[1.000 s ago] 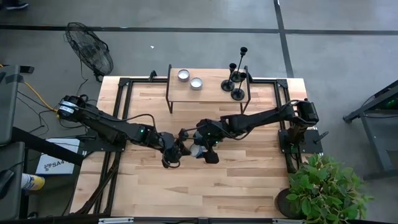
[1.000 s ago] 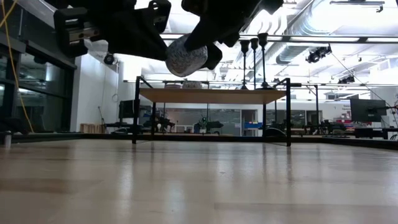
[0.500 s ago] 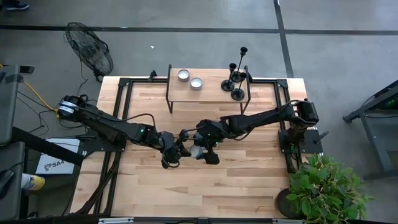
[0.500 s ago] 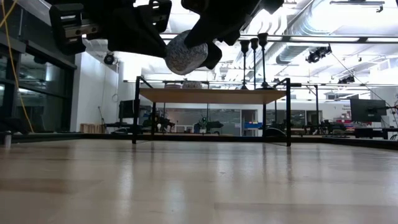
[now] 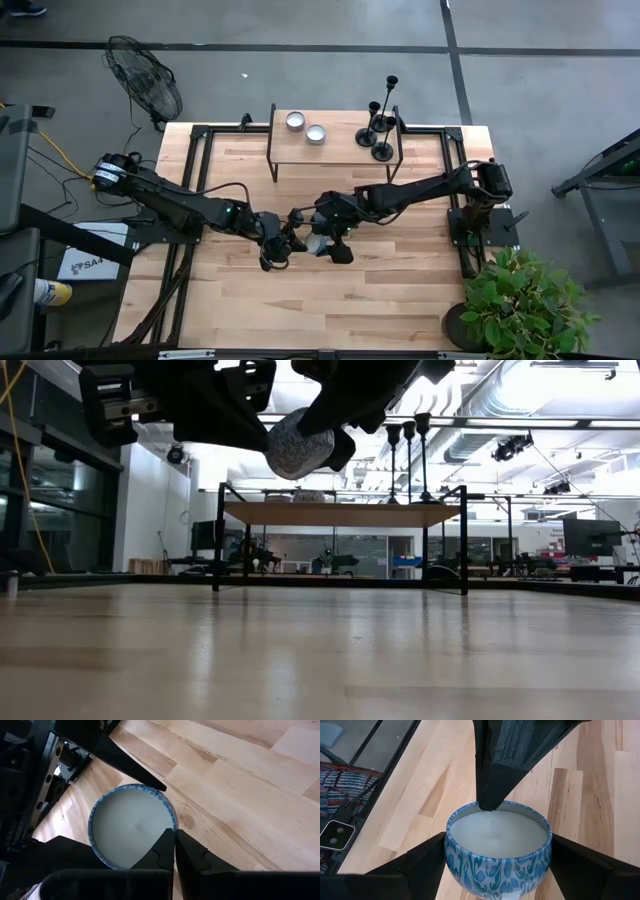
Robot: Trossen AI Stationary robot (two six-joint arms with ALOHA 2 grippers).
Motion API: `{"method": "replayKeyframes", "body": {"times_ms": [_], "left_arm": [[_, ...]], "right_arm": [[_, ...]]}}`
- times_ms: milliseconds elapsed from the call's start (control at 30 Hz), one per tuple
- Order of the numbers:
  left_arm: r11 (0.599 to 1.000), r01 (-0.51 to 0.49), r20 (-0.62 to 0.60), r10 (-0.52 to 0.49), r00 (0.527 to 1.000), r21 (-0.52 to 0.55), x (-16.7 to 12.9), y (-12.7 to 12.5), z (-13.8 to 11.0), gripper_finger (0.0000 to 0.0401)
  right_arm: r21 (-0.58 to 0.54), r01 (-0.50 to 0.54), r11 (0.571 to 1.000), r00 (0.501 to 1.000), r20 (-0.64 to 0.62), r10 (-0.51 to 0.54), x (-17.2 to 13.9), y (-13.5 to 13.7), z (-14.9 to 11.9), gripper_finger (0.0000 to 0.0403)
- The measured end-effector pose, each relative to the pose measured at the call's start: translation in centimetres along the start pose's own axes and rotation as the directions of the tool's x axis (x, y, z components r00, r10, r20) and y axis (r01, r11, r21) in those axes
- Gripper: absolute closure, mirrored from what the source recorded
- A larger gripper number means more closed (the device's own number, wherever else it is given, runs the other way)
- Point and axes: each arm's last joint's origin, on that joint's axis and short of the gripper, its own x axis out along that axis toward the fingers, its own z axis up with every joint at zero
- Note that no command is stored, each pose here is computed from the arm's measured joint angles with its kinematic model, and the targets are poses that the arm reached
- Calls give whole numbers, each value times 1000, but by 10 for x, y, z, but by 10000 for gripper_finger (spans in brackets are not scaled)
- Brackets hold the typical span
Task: Pick & Place candle stick holders
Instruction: Put the blue scented candle on the shelf
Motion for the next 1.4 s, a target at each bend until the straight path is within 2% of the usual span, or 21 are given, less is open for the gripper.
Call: {"method": "replayKeyframes", "body": {"times_ms": [400, 533, 733, 833, 967, 1100, 1267, 1400], "left_arm": [[999, 18, -3, -18, 1000, -29, 0, -1, -1, 401], [998, -7, -21, 5, 1000, -61, 0, 0, -2, 401], [990, -74, -119, 59, 991, -124, 0, 0, -7, 401], [980, -116, -192, 84, 978, -163, -2, 1, -8, 401], [959, -181, -275, 117, 954, -218, -9, 16, -1, 401], [936, -218, -365, 108, 925, -276, -19, 36, 2, 401], [911, -255, -441, 92, 893, -325, -32, 58, 1, 401], [881, -302, -481, 99, 871, -365, -39, 74, -4, 401]], "right_arm": [[41, 6, 999, 999, -38, -5, 0, -1, -4, 33], [50, 12, 999, 997, -72, -8, -1, -1, -7, 18], [75, 176, 982, 962, -226, -155, -12, -2, -20, 15], [101, 212, 972, 942, -285, -176, -15, -2, -25, 15], [135, 225, 965, 938, -299, -176, -18, -1, -26, 13], [154, 236, 959, 934, -307, -181, -18, -1, -27, 15], [162, 353, 921, 898, -336, -285, -19, -4, -31, 16], [145, 402, 904, 883, -321, -342, -18, -2, -30, 17]]}}
